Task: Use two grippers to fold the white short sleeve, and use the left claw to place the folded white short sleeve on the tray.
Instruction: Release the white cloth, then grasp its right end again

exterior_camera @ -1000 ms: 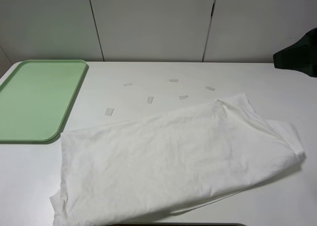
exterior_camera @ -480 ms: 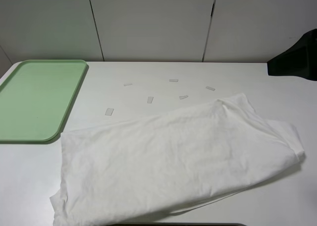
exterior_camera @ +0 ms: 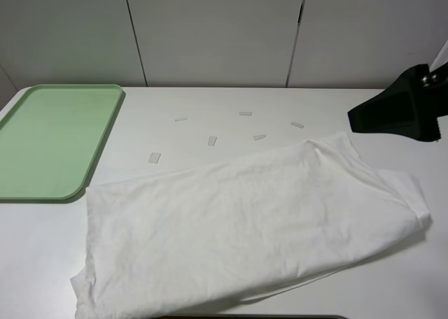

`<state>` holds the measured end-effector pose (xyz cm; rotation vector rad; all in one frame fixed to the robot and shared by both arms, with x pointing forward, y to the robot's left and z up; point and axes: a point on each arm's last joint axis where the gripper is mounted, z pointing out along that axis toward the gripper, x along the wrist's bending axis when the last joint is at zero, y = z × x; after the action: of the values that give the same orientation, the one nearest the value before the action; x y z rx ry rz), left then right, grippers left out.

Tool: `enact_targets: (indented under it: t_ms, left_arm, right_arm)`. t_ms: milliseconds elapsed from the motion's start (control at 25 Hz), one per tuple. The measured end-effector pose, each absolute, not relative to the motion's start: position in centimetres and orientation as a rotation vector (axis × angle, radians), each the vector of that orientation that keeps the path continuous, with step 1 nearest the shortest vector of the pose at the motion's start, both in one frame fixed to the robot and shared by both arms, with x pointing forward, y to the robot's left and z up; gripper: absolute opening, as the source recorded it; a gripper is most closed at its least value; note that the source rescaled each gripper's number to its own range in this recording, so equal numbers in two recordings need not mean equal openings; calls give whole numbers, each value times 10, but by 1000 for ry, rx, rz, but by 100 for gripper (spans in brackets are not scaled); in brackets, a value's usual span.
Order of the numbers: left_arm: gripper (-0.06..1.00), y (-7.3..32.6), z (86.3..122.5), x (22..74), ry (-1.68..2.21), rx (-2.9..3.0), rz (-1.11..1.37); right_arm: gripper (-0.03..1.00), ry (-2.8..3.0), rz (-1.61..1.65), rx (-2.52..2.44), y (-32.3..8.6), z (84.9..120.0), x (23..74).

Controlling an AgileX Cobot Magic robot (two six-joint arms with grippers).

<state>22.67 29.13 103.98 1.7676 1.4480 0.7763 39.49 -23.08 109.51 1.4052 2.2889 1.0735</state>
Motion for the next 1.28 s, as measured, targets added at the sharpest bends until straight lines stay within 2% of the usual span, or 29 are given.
enact_targets:
  t_ms: [280,520,680,960,1280]
  left_arm:
    - [94,291,1040,227,1448,1768,776]
    - [94,291,1040,227,1448,1768,776]
    - [94,291,1040,227,1448,1768,776]
    - [94,291,1040,227,1448,1768,776]
    - [94,291,1040,227,1448,1768,776]
  right_arm:
    - [100,2428,977,1451,-216,1066,424]
    - [100,2540,759,1545,-216,1012,505]
    - [100,2565,673,1626,-235,985,545]
    - [100,2621,597,1684,-282,950,574]
    - [100,2677,546,1800,-315,906,582]
